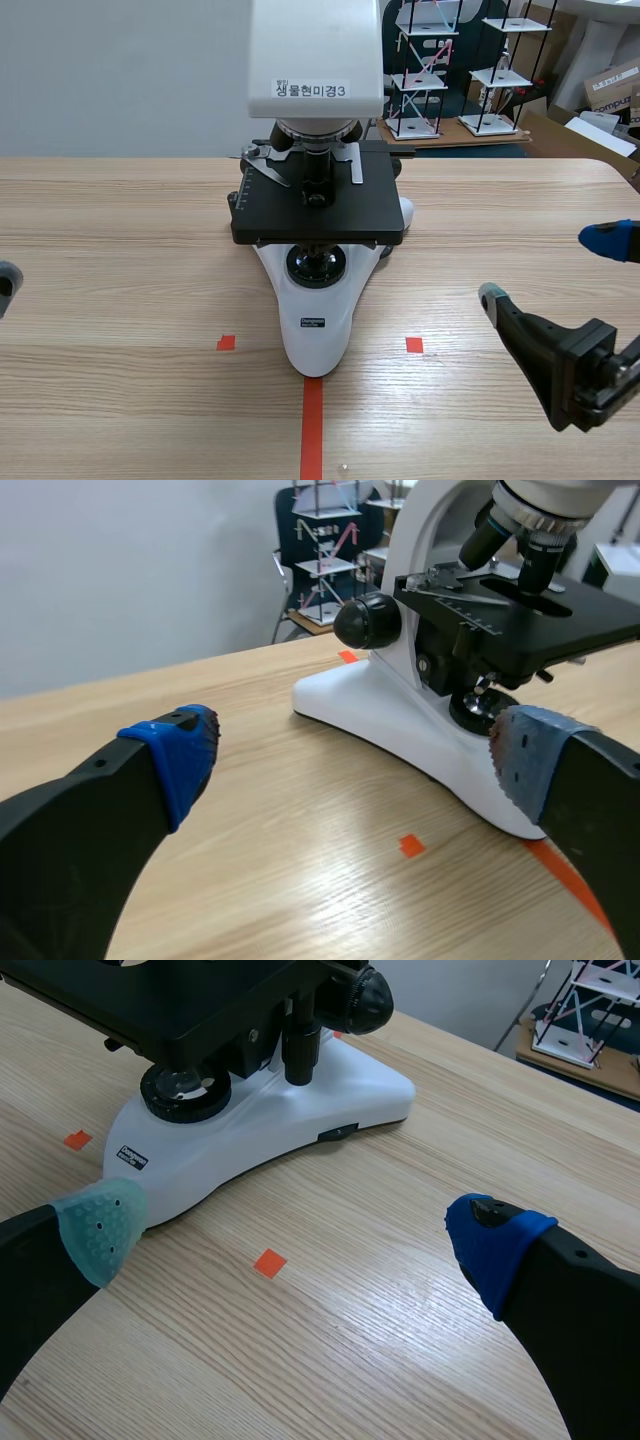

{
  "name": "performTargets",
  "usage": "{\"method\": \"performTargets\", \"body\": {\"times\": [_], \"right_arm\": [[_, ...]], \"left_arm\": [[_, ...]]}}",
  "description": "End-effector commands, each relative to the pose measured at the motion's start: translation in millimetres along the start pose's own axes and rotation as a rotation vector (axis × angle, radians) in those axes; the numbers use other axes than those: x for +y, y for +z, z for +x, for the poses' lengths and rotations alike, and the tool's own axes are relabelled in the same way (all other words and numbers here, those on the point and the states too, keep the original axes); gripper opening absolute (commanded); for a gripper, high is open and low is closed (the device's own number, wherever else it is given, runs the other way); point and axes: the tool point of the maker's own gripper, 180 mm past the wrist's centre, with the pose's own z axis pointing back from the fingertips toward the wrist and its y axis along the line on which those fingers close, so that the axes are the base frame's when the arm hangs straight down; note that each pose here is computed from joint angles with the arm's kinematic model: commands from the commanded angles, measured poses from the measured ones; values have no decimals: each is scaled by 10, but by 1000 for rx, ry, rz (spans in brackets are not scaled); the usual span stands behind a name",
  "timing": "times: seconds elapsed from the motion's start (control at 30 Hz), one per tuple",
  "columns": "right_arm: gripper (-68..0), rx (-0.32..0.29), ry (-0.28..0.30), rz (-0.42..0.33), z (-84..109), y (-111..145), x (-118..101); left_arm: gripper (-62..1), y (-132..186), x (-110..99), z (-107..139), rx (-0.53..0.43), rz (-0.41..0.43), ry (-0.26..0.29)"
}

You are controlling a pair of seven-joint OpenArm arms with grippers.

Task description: Return to the home posture

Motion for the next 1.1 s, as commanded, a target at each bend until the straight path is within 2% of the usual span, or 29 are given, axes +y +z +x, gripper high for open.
{"method": "performTargets", "body": {"times": [0.0,0.13,0.27,1.07], "right_arm": [[-4,-22,0,3,55,2,-5],[-4,-22,0,3,55,2,-5],[-4,-22,0,3,54,1,-5],[-4,-22,0,3,55,2,-5]], "left_arm": [[9,-16,-123,86,-25,-21,-10],[14,11,-364,87,1,-58,-38],[14,4,-465,161,-14,-66,-40],[14,23,-468,164,-12,-43,-45]]}}
